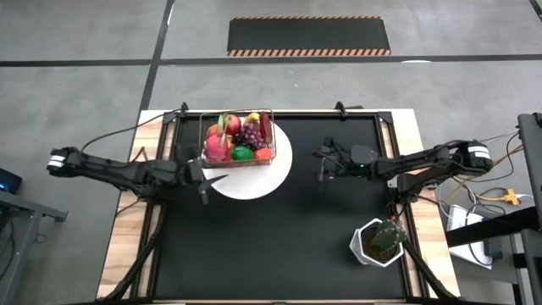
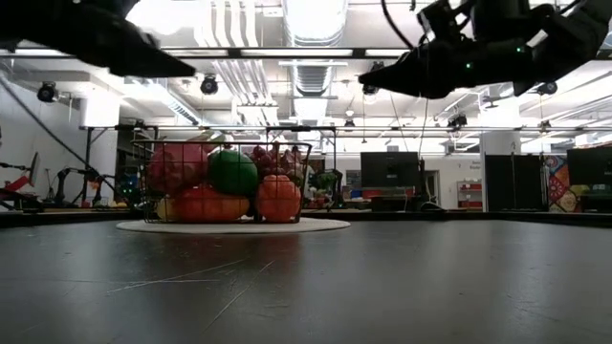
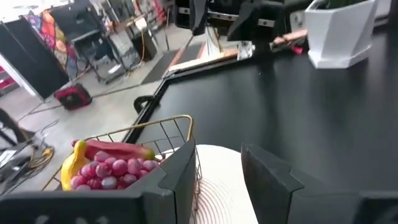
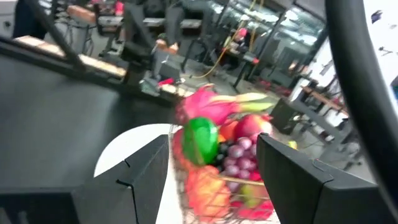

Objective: Build produce basket
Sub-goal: Return to Home Position

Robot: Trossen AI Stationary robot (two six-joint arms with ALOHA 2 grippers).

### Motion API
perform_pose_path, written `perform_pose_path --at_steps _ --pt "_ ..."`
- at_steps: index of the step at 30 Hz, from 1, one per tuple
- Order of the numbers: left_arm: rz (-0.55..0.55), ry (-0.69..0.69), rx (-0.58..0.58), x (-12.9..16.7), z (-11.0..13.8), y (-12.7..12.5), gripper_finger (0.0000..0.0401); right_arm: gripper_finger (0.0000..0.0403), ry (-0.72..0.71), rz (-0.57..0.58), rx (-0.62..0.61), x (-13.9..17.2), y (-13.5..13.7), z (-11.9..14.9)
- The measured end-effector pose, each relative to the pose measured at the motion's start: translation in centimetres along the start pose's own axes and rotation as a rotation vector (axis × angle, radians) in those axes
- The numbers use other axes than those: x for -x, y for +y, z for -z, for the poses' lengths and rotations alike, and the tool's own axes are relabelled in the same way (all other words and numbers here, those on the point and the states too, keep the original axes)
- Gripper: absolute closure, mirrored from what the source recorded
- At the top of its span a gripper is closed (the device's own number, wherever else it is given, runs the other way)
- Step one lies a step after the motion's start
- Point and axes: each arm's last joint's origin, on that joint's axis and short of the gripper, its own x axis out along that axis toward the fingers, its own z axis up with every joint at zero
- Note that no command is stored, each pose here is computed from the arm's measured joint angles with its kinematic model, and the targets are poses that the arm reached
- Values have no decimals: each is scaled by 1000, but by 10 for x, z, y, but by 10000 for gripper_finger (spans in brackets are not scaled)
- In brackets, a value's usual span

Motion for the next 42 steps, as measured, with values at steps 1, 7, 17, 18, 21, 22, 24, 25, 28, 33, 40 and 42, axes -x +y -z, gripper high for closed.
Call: perform_pose_path --at_steps 1,7,17,18,21,22,24,25,28,33,40,42 --pt "-1 -16 7 5 4 1 290 177 -5 13 1 4 -3 0" --pt "-2 -102 43 25 30 3 290 177 -66 68 1 32 -11 -5" --pt "10 -296 80 46 54 4 290 177 -180 109 -60 88 -5 4" --pt "17 -274 71 45 57 3 290 177 -198 115 -64 93 -5 4" --pt "16 -285 61 45 52 4 290 177 -243 131 -81 106 -3 7" --pt "17 -279 58 44 53 3 290 177 -257 136 -83 110 -2 9" --pt "16 -280 57 44 53 4 290 177 -317 159 -83 123 -1 10" --pt "18 -272 53 44 55 3 290 177 -334 167 -88 127 -1 10" --pt "13 -292 62 45 55 3 290 177 -351 180 -105 135 -2 8" --pt "25 -263 69 41 61 0 290 177 -346 185 -107 142 -1 8" --pt "27 -260 69 39 67 -3 290 177 -327 193 -120 150 -1 10" --pt "28 -256 68 39 68 -3 290 177 -324 192 -121 152 0 11"
